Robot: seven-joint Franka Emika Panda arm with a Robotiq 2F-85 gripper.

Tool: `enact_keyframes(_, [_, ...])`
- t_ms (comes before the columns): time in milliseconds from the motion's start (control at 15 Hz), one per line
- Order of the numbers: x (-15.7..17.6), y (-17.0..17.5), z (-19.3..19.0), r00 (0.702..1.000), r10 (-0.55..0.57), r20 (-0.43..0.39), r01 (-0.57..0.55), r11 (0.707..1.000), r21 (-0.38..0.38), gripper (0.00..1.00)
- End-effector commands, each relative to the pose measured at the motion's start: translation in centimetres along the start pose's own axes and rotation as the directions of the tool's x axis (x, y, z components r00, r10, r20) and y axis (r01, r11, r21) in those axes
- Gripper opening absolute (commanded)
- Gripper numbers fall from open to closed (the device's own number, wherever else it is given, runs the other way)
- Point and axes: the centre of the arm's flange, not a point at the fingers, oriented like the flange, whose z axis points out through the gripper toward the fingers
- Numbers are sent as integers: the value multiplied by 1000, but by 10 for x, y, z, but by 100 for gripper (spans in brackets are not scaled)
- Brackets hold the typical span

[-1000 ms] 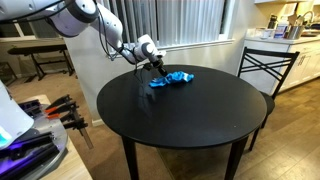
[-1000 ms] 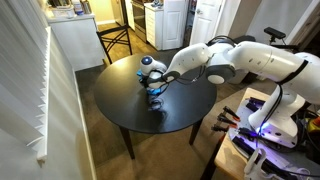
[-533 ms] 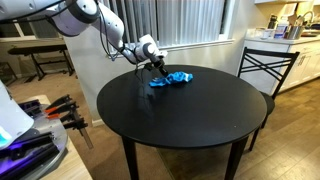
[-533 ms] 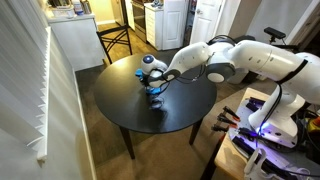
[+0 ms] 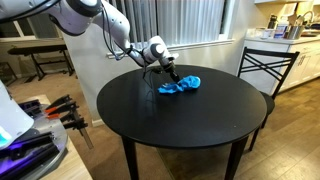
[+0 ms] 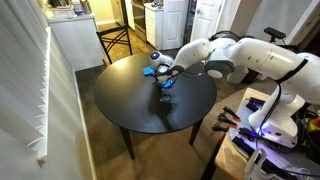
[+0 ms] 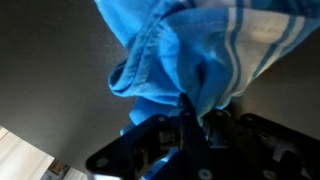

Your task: Use the towel to wipe the table.

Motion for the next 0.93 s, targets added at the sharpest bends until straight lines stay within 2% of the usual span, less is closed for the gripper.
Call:
enact_keyframes(0, [-16, 46, -9, 995, 16, 94, -9, 997, -79, 5])
enact_keyframes(67, [-18, 52, -12, 994, 15, 108, -6, 997, -81, 5])
enact_keyframes(133, [-21, 57, -18, 992, 30, 125, -20, 996, -85, 36])
enact_keyframes(267, [-28, 66, -29, 989, 33, 143, -22, 997, -79, 41])
enact_keyframes(867, [-56, 81, -97, 975, 47, 219, -47, 999, -5, 98])
